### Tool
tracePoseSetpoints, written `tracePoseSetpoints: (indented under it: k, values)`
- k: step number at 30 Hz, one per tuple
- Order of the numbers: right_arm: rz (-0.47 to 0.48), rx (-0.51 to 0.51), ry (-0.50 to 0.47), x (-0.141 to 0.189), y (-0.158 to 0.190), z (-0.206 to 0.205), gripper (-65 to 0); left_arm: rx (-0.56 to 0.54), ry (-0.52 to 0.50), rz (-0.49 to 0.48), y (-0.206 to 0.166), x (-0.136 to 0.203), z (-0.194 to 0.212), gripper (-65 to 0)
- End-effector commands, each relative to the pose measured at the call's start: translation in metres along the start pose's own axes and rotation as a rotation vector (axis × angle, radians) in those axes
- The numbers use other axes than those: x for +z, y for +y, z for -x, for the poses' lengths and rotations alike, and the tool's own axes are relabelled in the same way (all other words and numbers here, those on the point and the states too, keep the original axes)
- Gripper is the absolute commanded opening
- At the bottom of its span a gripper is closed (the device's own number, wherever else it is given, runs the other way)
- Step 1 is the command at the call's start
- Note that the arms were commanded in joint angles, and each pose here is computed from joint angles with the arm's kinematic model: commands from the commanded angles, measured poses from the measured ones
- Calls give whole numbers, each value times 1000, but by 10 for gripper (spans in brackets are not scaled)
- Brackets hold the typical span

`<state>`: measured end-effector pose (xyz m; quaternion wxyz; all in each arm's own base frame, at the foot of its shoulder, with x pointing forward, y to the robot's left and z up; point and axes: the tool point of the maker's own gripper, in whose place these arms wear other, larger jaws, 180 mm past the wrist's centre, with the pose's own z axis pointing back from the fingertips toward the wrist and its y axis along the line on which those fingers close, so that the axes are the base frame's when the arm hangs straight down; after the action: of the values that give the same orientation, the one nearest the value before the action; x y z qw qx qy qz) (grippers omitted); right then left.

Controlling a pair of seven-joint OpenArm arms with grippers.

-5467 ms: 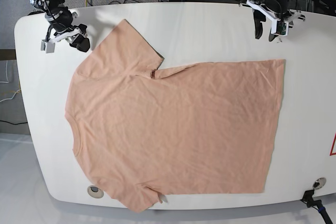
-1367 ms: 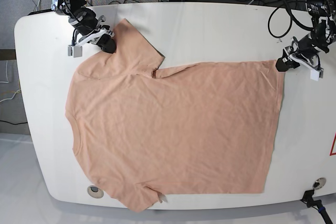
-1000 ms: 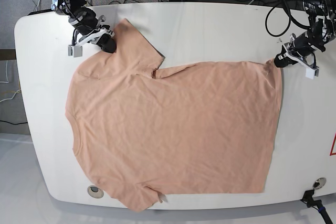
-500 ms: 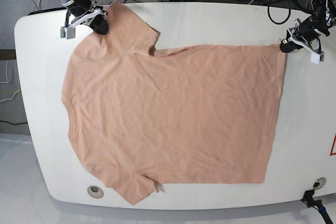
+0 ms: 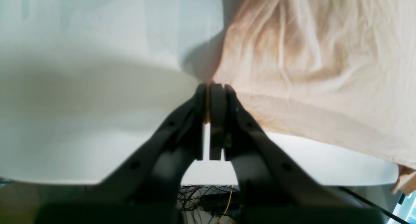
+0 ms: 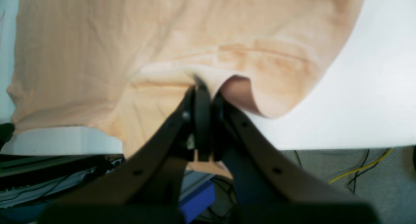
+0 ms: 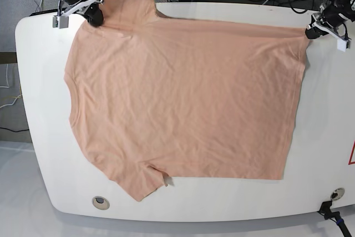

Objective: Fold the T-shirt properly
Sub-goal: 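Close both grippers on the shirt and drag it toward the robot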

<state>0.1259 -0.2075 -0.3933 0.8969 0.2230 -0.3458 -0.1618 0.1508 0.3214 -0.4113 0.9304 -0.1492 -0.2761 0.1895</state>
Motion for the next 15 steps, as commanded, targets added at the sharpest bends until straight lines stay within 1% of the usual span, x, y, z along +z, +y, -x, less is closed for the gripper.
tracePoseSetpoints:
  k: [1, 7, 15]
  values:
    - [-10, 13, -25, 3, 3, -7, -650, -24, 7, -4, 1, 4, -1, -650]
    - [-7, 16, -10, 4, 2, -4, -650, -26, 3, -1, 0, 5, -2, -650]
    - [-7, 56, 20, -2, 7, 2, -650, -36, 4, 7, -4, 4, -6, -650]
